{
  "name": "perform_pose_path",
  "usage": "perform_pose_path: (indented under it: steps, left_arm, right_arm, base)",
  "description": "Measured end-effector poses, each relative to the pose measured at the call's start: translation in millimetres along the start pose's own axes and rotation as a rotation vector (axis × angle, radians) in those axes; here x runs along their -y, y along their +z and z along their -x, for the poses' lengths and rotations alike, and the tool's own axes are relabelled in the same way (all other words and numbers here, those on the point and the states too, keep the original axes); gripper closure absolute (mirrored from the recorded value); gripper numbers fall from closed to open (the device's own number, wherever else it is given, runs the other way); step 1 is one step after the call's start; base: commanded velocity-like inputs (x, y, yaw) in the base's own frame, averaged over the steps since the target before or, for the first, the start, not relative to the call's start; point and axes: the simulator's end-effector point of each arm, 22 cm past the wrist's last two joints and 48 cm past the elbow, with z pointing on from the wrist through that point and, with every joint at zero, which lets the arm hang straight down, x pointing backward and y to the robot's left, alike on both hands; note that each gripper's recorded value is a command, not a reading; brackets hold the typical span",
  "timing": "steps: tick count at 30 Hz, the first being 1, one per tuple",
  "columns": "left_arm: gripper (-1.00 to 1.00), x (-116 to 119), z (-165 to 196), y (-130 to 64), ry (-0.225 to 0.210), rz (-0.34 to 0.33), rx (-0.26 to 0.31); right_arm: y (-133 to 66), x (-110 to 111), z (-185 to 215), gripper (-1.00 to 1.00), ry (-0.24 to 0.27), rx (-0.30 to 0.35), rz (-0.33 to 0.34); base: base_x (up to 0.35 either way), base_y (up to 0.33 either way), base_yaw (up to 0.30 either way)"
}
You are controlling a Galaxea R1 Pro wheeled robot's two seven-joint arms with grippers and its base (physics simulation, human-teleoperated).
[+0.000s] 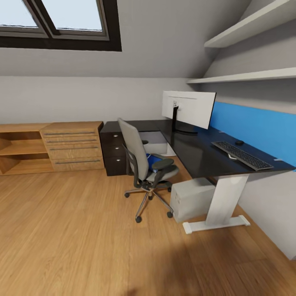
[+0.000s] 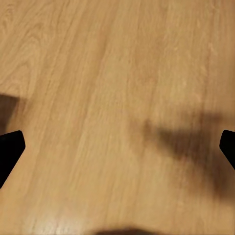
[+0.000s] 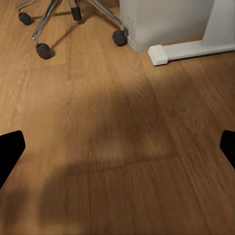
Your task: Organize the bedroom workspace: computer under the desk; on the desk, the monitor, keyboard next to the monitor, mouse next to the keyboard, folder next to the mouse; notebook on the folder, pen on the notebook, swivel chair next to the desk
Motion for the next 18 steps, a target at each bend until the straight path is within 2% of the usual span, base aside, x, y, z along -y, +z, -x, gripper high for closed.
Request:
perform_pose_path:
  steps: [6,18]
  left_arm:
    - [-1.0,0,-11,7.2,0.0,-0.001,0.0]
    - [-1.0,3,-11,7.3,0.004,-0.013,-0.001]
  right_arm:
    - [3.4,0,-13,-1.0,0.0,-0.002,0.002]
    - [3.6,-3,-12,-1.0,0.003,0.002,0.006]
  base:
    - [0.0,0.0,0.0]
    - [0.0,0.0,0.0]
